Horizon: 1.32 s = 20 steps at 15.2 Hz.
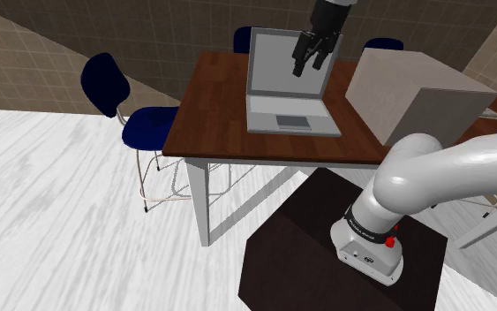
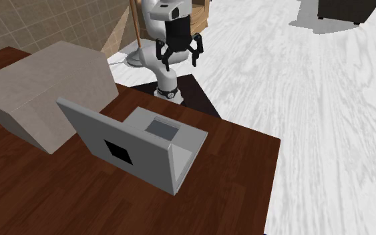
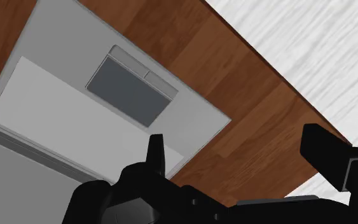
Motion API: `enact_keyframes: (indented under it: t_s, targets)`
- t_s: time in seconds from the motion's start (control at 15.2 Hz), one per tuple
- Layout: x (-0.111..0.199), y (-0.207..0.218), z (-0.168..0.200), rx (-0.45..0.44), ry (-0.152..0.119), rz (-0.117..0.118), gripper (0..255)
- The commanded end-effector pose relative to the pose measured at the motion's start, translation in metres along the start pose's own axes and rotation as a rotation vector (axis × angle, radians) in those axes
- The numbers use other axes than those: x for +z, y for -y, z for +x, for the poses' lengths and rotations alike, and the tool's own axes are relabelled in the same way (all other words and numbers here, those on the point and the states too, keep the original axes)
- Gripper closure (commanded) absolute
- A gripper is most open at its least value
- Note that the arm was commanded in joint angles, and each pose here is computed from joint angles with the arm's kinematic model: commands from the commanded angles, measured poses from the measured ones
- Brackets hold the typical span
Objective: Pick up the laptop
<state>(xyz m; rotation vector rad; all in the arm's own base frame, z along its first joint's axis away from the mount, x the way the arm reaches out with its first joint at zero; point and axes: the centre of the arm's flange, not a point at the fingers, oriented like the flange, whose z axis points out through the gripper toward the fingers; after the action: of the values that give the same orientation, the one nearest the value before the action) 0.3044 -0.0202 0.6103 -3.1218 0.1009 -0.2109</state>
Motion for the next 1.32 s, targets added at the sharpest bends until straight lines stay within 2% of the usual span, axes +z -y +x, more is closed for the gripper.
enact_keyframes:
  t_s: [0.0, 0.59, 1.25]
  targets:
    - [0.0, 0.0, 0.0, 0.0, 0.0, 0.0, 0]
    - [-0.009, -0.096, 0.069, -0.299, 0.117, -0.043, 0]
    - [-0.013, -0.174, 0.176, -0.631, 0.247, -0.091, 0]
